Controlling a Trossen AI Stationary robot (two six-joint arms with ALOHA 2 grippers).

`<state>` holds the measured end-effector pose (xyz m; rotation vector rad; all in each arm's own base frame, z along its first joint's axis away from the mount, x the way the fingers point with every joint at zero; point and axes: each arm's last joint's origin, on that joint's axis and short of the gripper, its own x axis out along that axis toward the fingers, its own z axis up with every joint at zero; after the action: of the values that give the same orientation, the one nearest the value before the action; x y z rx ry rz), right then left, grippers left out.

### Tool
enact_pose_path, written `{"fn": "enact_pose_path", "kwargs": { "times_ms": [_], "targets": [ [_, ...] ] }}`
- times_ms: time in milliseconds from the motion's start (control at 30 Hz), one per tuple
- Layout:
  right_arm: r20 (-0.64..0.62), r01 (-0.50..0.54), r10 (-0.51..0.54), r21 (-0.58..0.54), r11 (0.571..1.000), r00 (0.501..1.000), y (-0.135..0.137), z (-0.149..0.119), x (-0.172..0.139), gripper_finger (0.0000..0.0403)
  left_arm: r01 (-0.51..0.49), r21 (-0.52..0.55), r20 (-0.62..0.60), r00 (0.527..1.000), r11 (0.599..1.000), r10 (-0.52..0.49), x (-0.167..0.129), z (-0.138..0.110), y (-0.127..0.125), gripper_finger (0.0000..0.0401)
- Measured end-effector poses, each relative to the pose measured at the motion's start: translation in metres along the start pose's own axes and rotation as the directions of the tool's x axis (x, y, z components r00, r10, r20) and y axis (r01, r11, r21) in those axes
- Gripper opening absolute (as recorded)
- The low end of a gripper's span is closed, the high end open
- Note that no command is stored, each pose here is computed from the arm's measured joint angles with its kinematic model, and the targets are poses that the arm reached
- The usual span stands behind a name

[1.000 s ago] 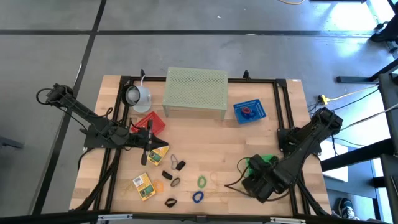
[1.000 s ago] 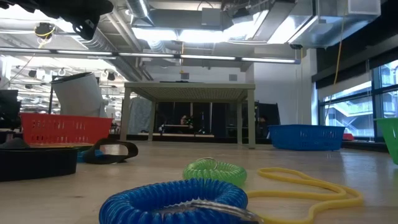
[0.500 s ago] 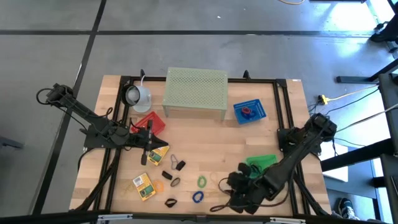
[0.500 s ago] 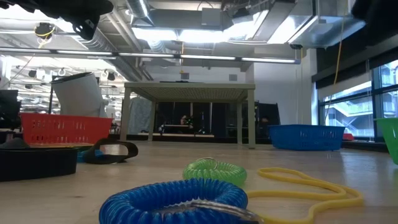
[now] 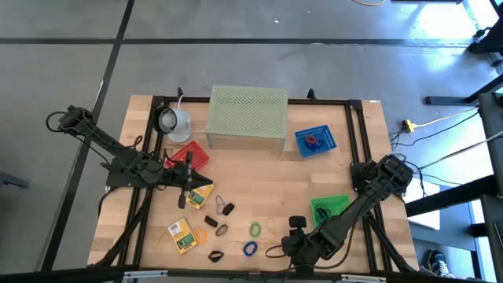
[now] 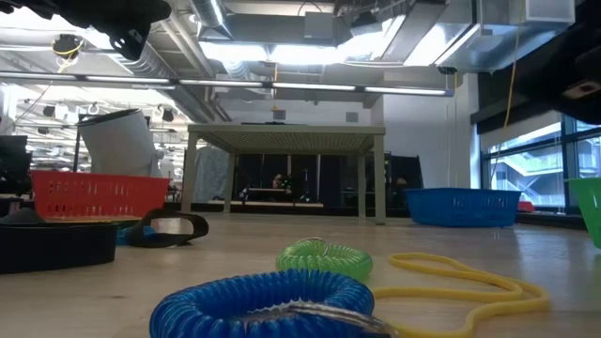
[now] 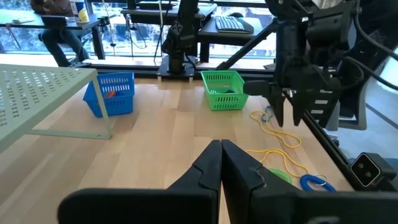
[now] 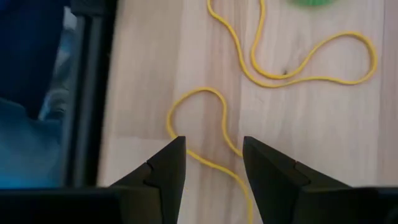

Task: Pick & Place Office Desk Supplies
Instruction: Put the yellow rubber band into the green bin

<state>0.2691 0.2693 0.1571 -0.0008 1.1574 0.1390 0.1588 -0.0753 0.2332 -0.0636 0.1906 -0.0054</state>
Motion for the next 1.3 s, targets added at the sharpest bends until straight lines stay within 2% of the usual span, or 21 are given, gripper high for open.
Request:
{"fn": "enact_pose_path", "kwargs": {
  "times_ms": [300,667,1000,1100,1300],
  "targets": [
    [-0.124,0.008,-0.018,-0.087,0.996,0.992,-0.007,-0.008,0.019,0.016,0.0,0.0,0.0,1.0,1.0,0.0,0.0,0.0,0.0,0.0004],
    [-0.157,0.059,-0.097,-0.231,0.971,0.983,-0.02,-0.006,0.021,0.016,0.0,0.0,0.0,1.0,1.0,0.0,0.0,0.0,0.0,0.0004],
    [-0.154,0.074,-0.11,-0.223,0.972,0.982,-0.025,-0.011,0.027,0.016,0.0,0.0,0.0,1.0,1.0,0.0,0.0,0.0,0.0,0.0004],
    [-0.155,0.068,-0.096,-0.174,0.982,0.983,-0.026,-0.013,0.029,0.0156,0.0,0.0,0.0,1.0,1.0,0.0,0.0,0.0,0.0,0.0004],
    [-0.183,0.031,-0.051,-0.113,0.993,0.982,-0.024,-0.015,0.029,0.0111,0.0,0.0,0.0,1.0,1.0,0.0,0.0,0.0,0.0,0.0004]
  ]
}}
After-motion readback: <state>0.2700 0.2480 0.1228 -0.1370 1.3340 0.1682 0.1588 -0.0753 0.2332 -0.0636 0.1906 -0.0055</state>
